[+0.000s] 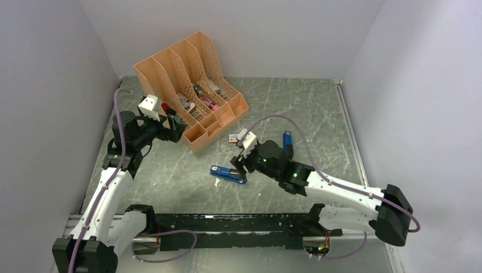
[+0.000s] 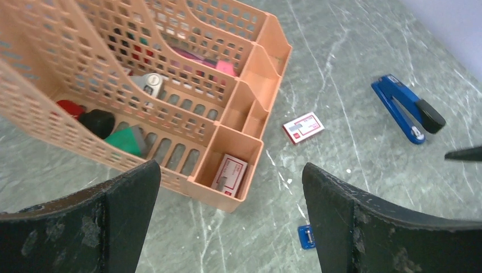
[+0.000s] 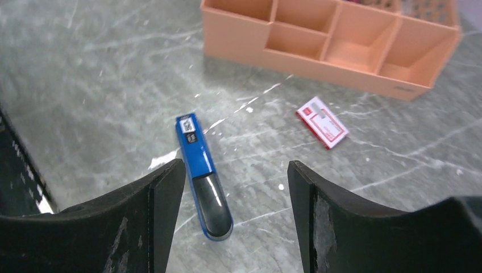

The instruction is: Load the staples into the stapler

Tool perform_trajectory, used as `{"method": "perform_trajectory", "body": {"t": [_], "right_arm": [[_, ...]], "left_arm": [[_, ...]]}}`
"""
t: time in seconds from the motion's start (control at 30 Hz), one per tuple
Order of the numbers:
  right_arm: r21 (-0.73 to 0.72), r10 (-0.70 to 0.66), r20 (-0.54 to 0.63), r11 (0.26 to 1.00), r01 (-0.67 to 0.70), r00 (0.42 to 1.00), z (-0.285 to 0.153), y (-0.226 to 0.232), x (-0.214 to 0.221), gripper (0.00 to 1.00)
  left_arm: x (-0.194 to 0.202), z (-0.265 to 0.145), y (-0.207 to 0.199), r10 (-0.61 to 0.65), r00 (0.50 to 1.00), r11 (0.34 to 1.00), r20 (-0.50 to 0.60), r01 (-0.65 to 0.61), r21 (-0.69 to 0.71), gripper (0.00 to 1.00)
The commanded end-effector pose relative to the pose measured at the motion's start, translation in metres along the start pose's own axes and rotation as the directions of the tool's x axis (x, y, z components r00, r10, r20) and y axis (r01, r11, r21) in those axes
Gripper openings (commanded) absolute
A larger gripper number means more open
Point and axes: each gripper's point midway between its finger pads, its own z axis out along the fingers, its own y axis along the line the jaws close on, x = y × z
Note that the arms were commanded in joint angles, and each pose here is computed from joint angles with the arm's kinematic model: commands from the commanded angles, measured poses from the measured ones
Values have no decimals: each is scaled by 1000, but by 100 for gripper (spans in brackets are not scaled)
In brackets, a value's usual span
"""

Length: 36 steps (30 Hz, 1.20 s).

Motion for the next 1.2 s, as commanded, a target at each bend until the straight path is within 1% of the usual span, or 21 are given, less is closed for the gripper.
{"method": "perform_trajectory", "body": {"t": [0.0,0.1,0.17,0.3,0.37,0.43,0.47,0.53,0.63,0.73,0.87,1.0,1.07,1.17], "right_arm": [[215,131,213,960,-178,968,-19,-38,-28,71],[278,175,237,930,-240,955,-29,-49,-19,72],[302,231,228,907,-294,946,-35,-53,-12,79],[334,307,191,873,-355,933,-44,-54,3,84],[360,332,166,856,-371,928,-52,-56,15,86],[404,362,165,824,-398,917,-63,-62,25,87],[412,364,156,821,-396,918,-66,-64,30,87],[410,358,137,828,-382,924,-69,-68,38,88],[372,391,121,834,-407,912,-72,-78,47,90],[281,448,157,834,-474,880,-74,-89,48,91],[209,469,207,836,-507,859,-78,-95,43,91],[198,477,203,835,-513,855,-74,-94,45,88],[199,483,193,833,-516,854,-72,-94,47,87],[233,480,172,828,-509,860,-73,-99,52,86]], "left_arm": [[-15,8,-24,96,995,991,8,-96,89,99],[-9,17,-41,157,987,976,-27,-151,158,100],[-5,22,-56,220,975,953,-43,-205,222,100],[6,30,-83,329,941,895,-78,-285,344,99],[12,33,-96,407,910,840,-75,-341,423,97],[20,33,-111,481,874,769,-61,-388,508,95],[29,31,-119,524,850,721,-54,-409,559,95],[43,26,-137,602,799,608,-7,-453,652,94],[64,19,-161,668,743,479,41,-472,740,97],[88,5,-185,708,701,341,82,-442,830,98],[122,5,-202,754,650,256,92,-420,871,97],[162,3,-213,804,586,170,99,-387,906,90],[174,8,-218,808,578,155,111,-391,907,88],[182,13,-229,790,600,139,127,-377,916,85]]}}
